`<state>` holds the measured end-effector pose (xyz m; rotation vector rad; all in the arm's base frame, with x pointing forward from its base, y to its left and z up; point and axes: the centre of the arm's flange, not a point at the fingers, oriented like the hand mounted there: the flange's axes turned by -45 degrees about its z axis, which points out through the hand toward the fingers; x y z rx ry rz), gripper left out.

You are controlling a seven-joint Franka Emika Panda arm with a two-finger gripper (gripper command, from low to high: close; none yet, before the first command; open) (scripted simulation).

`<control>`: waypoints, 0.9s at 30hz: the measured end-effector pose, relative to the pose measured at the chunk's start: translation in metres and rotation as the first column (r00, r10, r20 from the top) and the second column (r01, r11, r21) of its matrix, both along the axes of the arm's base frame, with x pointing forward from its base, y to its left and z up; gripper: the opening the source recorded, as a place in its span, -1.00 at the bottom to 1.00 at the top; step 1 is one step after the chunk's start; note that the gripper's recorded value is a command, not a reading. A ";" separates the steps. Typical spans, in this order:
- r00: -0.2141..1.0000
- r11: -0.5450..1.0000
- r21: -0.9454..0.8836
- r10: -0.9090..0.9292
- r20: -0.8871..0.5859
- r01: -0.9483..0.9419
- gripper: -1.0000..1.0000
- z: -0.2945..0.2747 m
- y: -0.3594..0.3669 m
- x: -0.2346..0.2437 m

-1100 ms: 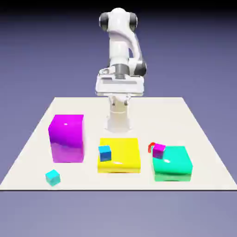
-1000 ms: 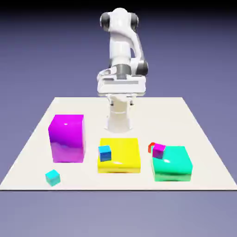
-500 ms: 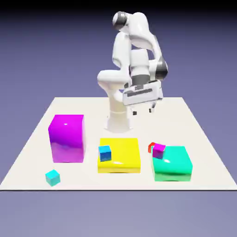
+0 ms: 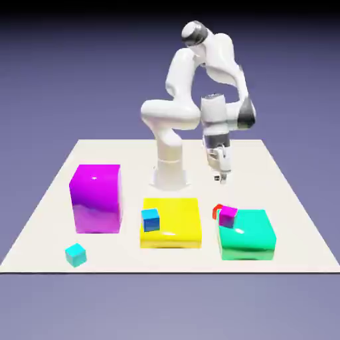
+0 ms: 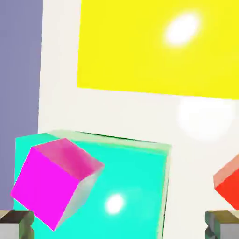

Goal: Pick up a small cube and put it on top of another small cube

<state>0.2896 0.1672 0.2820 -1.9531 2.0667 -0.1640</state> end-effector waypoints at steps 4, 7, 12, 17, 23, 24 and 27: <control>0.978 0.979 0.058 -0.188 -0.092 0.194 0.00 -0.033 0.005 -0.017; 0.931 0.936 0.082 -0.325 -0.166 0.341 0.00 -0.057 0.007 -0.031; 0.817 0.833 0.088 -0.508 -0.273 0.547 0.00 -0.093 0.006 -0.051; 0.822 0.834 0.094 -0.505 -0.265 0.543 0.00 -0.117 0.012 -0.047; 0.817 0.833 0.088 -0.508 -0.273 0.547 -1.00 -0.162 0.014 -0.045; 0.817 0.832 0.088 -0.508 -0.273 0.547 -1.00 -0.162 0.014 -0.045; 0.820 0.834 0.092 -0.506 -0.267 0.544 -1.00 -0.145 0.014 -0.045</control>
